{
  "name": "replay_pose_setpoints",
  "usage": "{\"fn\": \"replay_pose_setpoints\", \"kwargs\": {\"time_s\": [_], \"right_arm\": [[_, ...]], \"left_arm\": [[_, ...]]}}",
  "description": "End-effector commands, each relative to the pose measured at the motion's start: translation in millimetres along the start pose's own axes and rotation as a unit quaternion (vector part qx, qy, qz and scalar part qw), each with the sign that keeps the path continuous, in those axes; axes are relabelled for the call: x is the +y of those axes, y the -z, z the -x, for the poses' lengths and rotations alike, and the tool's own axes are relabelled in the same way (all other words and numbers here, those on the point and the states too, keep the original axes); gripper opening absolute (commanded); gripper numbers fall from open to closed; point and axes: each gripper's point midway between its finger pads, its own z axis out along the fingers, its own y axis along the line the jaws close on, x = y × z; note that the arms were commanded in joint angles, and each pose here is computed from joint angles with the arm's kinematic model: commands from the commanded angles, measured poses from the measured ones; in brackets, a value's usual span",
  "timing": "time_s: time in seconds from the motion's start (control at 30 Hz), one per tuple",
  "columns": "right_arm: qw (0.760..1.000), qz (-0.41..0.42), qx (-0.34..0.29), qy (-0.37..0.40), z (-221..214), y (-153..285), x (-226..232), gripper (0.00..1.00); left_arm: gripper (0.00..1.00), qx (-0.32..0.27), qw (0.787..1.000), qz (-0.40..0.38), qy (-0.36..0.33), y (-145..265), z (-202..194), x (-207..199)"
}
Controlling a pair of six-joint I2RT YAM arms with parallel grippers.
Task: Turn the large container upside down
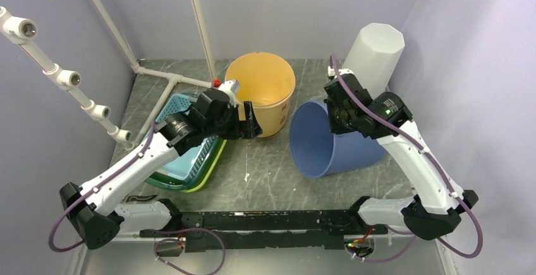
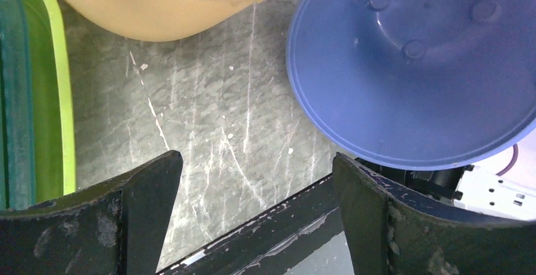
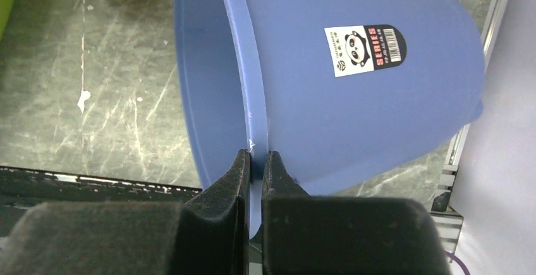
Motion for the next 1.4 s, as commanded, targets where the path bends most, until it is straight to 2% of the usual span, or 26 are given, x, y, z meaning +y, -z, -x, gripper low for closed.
{"fn": "replay_pose_setpoints", "kwargs": {"time_s": [0.0, 0.17, 0.5, 1.03, 1.17, 1.37], "right_arm": [[1.000, -0.016, 0.000, -0.001, -6, -13, 5, 0.00], [0.999, -0.044, 0.025, 0.013, -27, -33, 6, 0.00], [0.999, -0.023, 0.043, 0.004, -49, -50, 17, 0.00], [0.996, -0.045, 0.066, 0.037, -60, -51, 23, 0.00], [0.995, -0.059, 0.065, 0.041, -60, -49, 24, 0.00], [0.991, -0.098, 0.061, 0.065, -59, -44, 26, 0.00]], "left_arm": [[0.94, -0.025, 0.999, -0.029, 0.008, -9, 24, -22], [0.94, -0.017, 0.999, -0.038, 0.017, -29, 33, -29], [0.93, -0.028, 0.998, -0.047, 0.031, -46, 67, -14], [0.92, -0.017, 0.999, -0.019, 0.041, -82, 94, 16], [0.91, -0.005, 0.999, -0.023, 0.039, -81, 91, 15], [0.92, -0.021, 0.998, -0.035, 0.049, -63, 85, 13]]}}
